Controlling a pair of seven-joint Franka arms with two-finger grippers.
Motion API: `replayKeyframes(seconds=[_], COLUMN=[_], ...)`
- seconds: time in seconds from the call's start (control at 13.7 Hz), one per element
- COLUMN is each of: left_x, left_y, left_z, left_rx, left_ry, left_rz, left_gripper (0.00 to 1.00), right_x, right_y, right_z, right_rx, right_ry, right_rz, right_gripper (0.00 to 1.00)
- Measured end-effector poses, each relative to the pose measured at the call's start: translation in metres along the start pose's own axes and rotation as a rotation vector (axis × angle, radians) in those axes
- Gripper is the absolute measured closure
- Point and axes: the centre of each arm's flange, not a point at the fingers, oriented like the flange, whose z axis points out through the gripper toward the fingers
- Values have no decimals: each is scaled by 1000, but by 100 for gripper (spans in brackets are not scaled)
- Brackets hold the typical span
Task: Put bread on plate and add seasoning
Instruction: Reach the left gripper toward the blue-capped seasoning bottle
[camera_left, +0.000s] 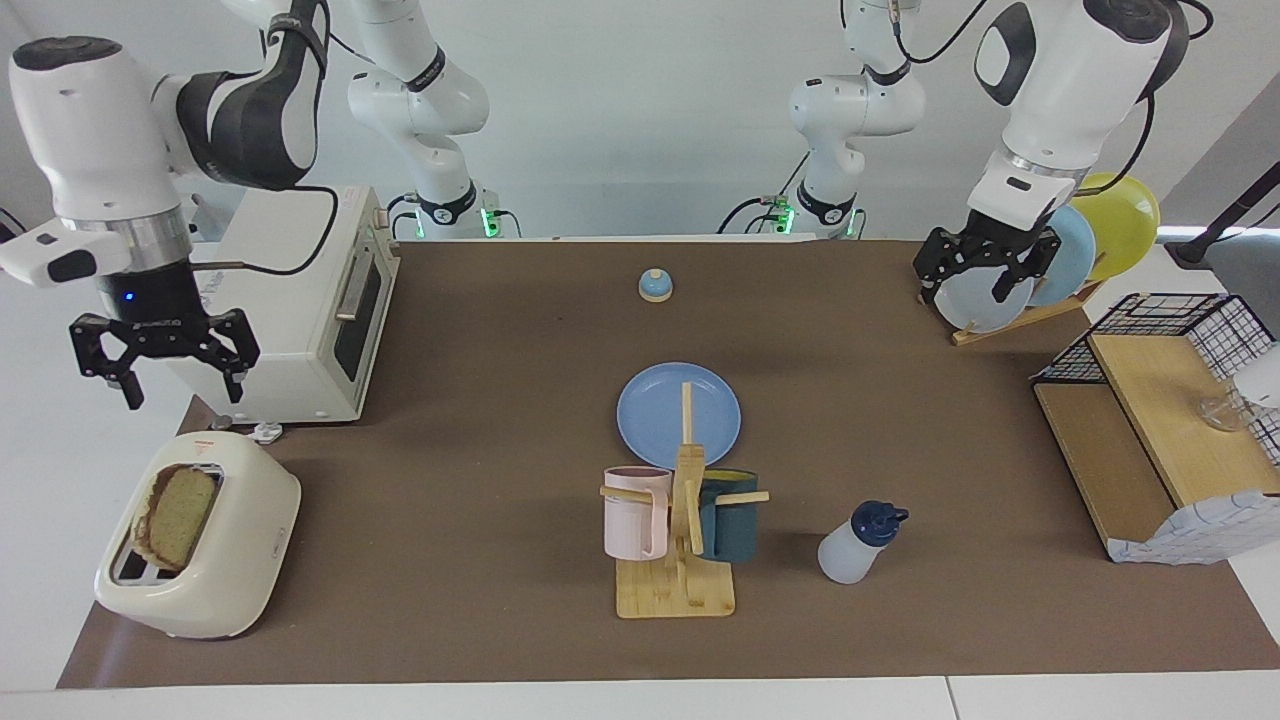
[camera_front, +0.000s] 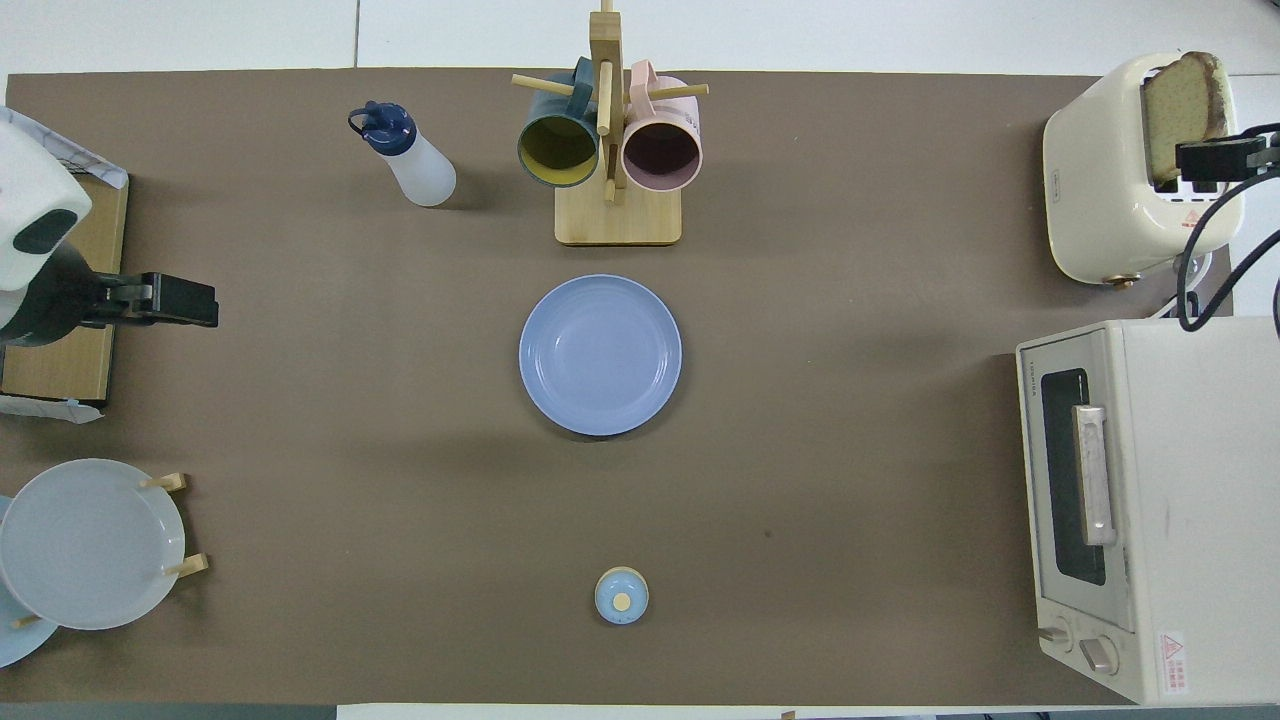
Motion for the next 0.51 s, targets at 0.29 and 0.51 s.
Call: replayKeyframes(seconds=[0.29, 0.51], left_x=[-25, -37], left_y=[32, 57], left_z=[38, 69], left_rx=[-16, -43], left_ry=[142, 245], left_rz=[59, 67], left_gripper=[0, 0], right_x=[6, 12], right_y=[13, 20], right_z=[45, 71], right_rx=[-32, -47], right_ry=[59, 86], right_rz=[11, 15], right_gripper=[0, 0])
